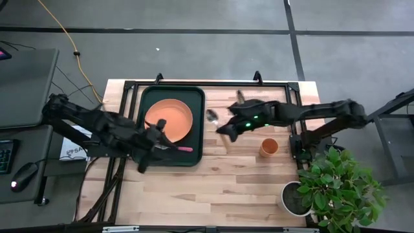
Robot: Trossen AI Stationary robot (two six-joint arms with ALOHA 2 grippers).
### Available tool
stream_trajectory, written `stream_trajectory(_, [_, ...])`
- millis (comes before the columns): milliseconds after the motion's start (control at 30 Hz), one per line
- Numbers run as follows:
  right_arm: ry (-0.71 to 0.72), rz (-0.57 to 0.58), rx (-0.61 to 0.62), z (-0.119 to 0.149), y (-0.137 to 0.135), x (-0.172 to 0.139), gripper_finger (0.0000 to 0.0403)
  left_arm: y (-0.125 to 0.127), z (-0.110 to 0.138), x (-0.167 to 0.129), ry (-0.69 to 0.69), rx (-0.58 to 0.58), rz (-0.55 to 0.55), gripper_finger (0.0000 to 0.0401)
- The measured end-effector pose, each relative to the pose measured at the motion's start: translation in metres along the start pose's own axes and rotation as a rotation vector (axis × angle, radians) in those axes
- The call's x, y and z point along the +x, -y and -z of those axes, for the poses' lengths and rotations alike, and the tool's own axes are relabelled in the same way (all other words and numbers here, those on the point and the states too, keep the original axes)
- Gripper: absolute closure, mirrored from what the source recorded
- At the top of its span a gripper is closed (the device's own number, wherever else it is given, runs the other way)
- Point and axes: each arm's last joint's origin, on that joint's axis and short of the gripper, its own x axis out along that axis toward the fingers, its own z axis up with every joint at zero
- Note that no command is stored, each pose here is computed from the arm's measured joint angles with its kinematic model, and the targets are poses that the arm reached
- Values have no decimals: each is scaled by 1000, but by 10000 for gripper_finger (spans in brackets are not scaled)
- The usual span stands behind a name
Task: Pick and place plate/cup/fork/spoon on tray
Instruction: Put the pink fork on the black serving tray to the left side of the orange plate
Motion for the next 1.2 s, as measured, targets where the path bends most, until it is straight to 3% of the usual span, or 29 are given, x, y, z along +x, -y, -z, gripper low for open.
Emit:
stream_trajectory(167, [-172, -26, -71, 0, 6, 62, 391, 5, -29, -48, 318, -27, 89, 229])
stream_trajectory(267, [-271, -20, -148, -6, 1, 92, 391, 4, -35, -80, 480, -48, 133, 229])
stream_trajectory(367, [-367, -21, -262, -14, -5, 120, 391, -1, -29, -105, 555, -120, 117, 229])
stream_trajectory(567, [-511, 33, -412, -19, 0, 175, 391, -10, -6, -116, 597, -266, 60, 229])
stream_trajectory(867, [-540, 53, -499, -3, 26, 257, 391, -14, 6, -100, 566, -307, -10, 229])
stream_trajectory(1200, [-517, 66, -624, 8, 46, 291, 391, -14, 4, -101, 595, -334, -10, 229])
